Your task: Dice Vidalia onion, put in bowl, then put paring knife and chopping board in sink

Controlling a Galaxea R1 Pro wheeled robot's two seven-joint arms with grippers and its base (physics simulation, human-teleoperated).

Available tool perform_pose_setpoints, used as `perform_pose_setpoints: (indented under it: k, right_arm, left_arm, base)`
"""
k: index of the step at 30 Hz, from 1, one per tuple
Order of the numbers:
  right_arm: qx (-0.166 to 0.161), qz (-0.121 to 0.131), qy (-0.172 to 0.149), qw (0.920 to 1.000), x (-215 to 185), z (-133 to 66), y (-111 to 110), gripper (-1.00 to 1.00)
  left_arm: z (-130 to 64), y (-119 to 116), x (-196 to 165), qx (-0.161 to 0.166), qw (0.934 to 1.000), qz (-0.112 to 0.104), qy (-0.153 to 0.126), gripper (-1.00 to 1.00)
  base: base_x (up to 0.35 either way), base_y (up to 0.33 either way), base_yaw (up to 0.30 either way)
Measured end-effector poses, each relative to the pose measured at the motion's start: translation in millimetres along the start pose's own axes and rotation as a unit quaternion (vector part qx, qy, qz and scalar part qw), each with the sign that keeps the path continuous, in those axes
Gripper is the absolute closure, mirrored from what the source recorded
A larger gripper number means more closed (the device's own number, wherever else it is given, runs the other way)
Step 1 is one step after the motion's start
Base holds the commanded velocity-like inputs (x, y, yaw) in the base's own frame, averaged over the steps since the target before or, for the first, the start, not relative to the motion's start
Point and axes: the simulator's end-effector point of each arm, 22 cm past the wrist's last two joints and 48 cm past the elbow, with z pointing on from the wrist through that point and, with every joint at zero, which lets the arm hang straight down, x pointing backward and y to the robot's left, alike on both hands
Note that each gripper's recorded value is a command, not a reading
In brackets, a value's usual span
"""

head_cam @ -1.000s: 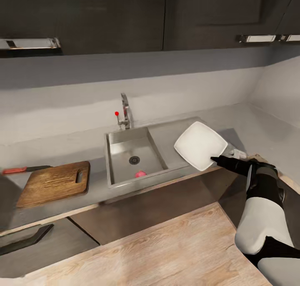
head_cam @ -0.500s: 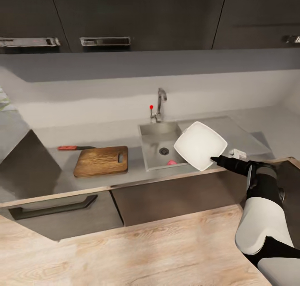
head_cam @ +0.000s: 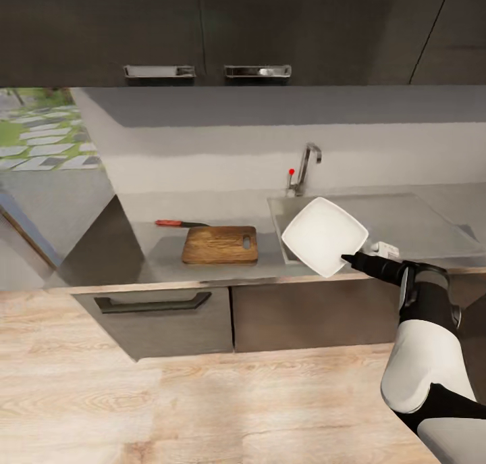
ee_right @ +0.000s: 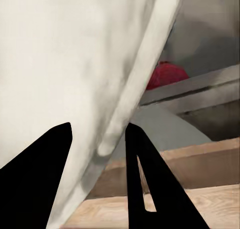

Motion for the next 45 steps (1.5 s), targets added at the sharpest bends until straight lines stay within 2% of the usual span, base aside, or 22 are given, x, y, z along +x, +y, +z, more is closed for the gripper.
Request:
perform_pose_setpoints:
  k: [4,8,13,22,25,27,29,30,32,34,38,45]
  right_arm:
    - [-0.001,-0.001,-0.002,1.0,-2,-1.7,1,1.0]
    - [-0.001,-0.001,-0.004,1.0,-4,-3.6,3,1.0]
    - [-0.002,-0.002,-0.006,1.0,-7,-5.7,4,1.0]
    - [-0.004,-0.003,-0.011,0.9999,-12,-9.3,7,1.0]
    - [-0.005,-0.003,-0.012,0.9999,-13,-10.5,8,1.0]
    - [-0.005,-0.004,-0.013,0.9999,-14,-11.3,9,1.0]
    - [-0.005,-0.004,-0.014,0.9999,-15,-12.2,10,1.0]
    - [-0.005,-0.004,-0.014,0.9999,-15,-12.7,10,1.0]
    - [-0.006,-0.004,-0.015,0.9999,-16,-13.5,10,1.0]
    - [-0.006,-0.004,-0.016,0.9998,-17,-14.3,11,1.0]
    - [-0.006,-0.005,-0.018,0.9998,-19,-16.2,12,1.0]
    - [-0.007,-0.006,-0.021,0.9997,-23,-19.5,13,1.0]
  left_arm:
    - [-3.4,2,-18,-0.001,0.9989,0.0,-0.047,-1.0]
    - [-19.8,3,-19,-0.002,0.9954,0.0,-0.096,-1.0]
    - [-25.2,3,-22,-0.003,0.9934,0.0,-0.115,-1.0]
    - [-25.1,4,-26,-0.005,0.9928,-0.003,-0.12,-1.0]
    - [-20.8,5,-47,-0.006,0.9916,-0.003,-0.129,-1.0]
    - [-13.8,18,-78,-0.014,0.9924,-0.002,-0.122,-1.0]
    - [-16.6,24,-95,-0.018,0.9935,-0.001,-0.113,-1.0]
    - [-28.1,28,-98,-0.02,0.9945,0.0,-0.103,-1.0]
    - [-46.6,30,-96,-0.021,0.9949,0.001,-0.099,-1.0]
    - [-56.0,31,-92,-0.02,0.9952,0.002,-0.095,-1.0]
    - [-59.4,34,-70,-0.021,0.997,0.002,-0.074,-1.0]
    - [-59.4,34,-58,-0.02,0.9973,0.002,-0.07,-1.0]
  base:
    - [-0.108,0.135,0.239]
    - [-0.031,0.035,0.239]
    - [-0.006,0.006,0.239]
    - [0.0,0.001,0.239]
    - [0.0,0.0,0.239]
    - [0.0,0.0,0.239]
    - [0.0,0.0,0.239]
    - [0.0,0.0,0.239]
    - [0.0,0.0,0.239]
    - [0.0,0.0,0.239]
    - [0.0,0.0,0.239]
    - [0.066,0.117,0.226]
